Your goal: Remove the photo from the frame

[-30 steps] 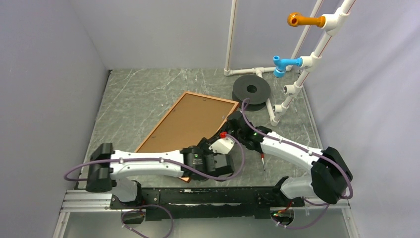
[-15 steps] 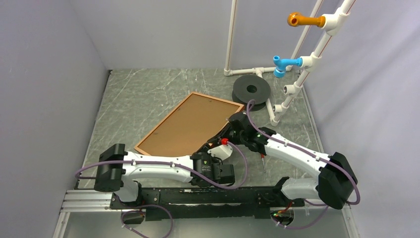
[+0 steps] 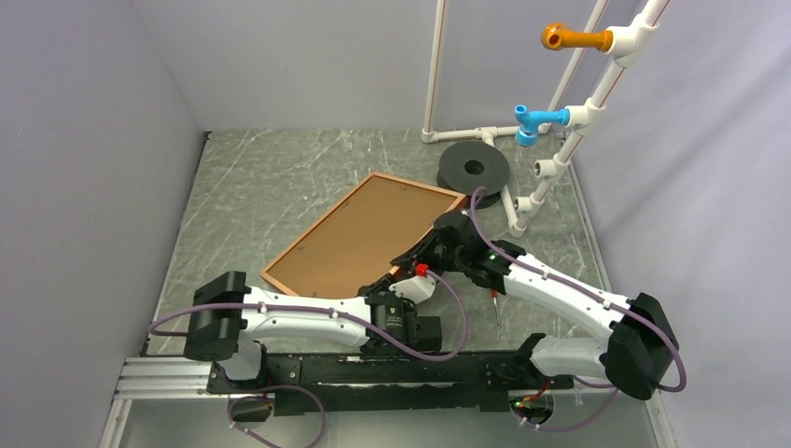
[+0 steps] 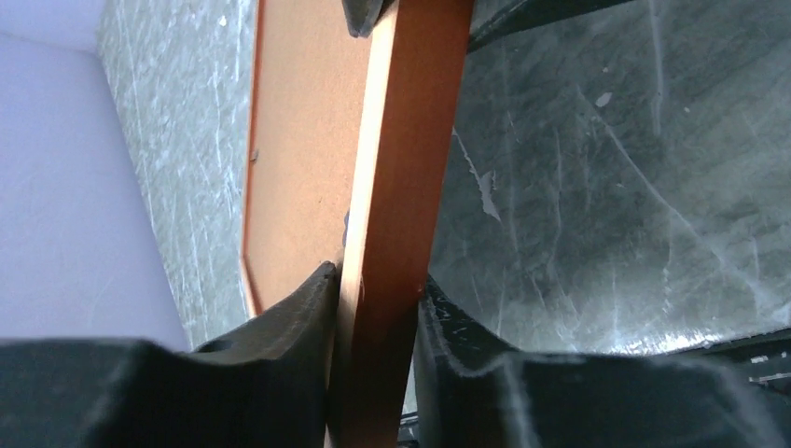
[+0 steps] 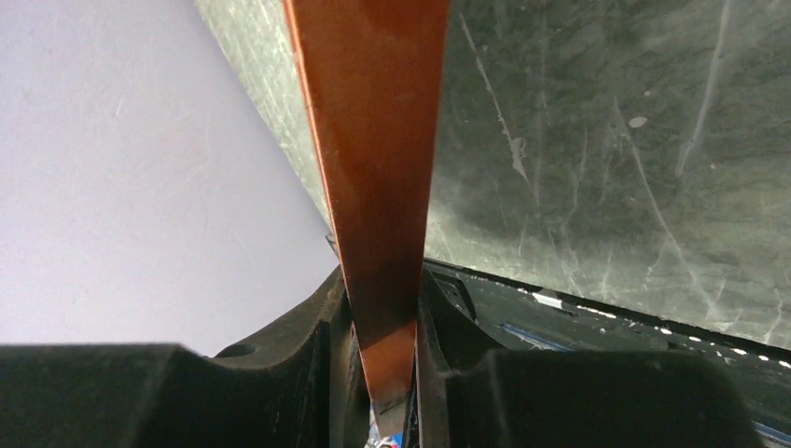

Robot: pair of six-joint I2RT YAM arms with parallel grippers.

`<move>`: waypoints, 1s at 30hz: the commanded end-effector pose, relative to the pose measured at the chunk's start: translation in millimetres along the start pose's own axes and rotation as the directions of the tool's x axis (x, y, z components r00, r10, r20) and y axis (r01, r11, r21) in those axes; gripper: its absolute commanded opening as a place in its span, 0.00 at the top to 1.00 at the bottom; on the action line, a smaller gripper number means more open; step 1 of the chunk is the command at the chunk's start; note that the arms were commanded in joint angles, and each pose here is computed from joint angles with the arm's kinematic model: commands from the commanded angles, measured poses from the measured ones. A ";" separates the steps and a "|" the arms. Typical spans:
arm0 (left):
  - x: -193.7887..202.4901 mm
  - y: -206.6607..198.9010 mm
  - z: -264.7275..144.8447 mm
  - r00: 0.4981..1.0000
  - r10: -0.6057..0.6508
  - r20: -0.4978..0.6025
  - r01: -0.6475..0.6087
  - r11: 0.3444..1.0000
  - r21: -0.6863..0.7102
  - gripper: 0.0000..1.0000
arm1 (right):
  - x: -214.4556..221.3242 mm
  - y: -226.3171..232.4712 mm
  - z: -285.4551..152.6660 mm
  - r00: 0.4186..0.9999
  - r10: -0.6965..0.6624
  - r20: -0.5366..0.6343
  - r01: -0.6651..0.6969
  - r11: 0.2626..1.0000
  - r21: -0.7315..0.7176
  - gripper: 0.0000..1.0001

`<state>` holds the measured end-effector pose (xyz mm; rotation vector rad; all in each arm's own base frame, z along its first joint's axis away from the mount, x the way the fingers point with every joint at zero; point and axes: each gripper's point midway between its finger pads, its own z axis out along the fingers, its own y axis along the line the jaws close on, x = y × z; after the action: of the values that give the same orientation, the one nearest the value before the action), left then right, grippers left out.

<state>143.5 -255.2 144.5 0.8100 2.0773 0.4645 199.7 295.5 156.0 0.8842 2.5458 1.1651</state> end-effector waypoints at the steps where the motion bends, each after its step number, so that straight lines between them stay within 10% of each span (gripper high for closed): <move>1: 6.0 25.4 2.6 0.997 0.073 0.004 -0.072 0.991 -0.112 0.81 | 12.1 60.5 -31.3 0.999 -0.039 -0.037 0.031 0.980 -0.195 1.00; 3: 4.0 29.0 0.1 0.997 0.072 0.008 -0.071 0.990 -0.121 0.92 | 10.6 60.9 -30.2 0.997 -0.073 -0.020 0.067 0.978 -0.196 0.93; 7: -3.9 33.8 -6.6 0.999 0.051 0.020 -0.049 0.993 -0.107 0.95 | 2.3 58.7 -29.1 0.981 -0.186 0.050 0.192 0.963 -0.191 0.34; 11: -14.2 43.0 -17.5 0.999 0.003 0.043 0.001 0.997 -0.074 1.00 | -10.9 72.2 -51.2 0.925 -0.336 0.176 0.369 0.904 -0.217 0.08; 22: -57.6 96.5 -49.2 0.970 -0.221 0.098 0.210 0.970 0.119 1.00 | -80.4 78.3 -195.8 0.582 -0.497 0.643 0.638 0.770 0.018 0.00; 30: -89.6 147.7 -62.2 0.868 -0.468 0.164 0.394 0.852 0.345 1.00 | -83.4 38.9 -199.3 0.575 -0.522 0.630 0.623 0.778 0.076 0.01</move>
<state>174.2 -202.5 266.2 0.5857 2.1483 0.0667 202.7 153.2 349.3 0.2819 1.8152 0.8044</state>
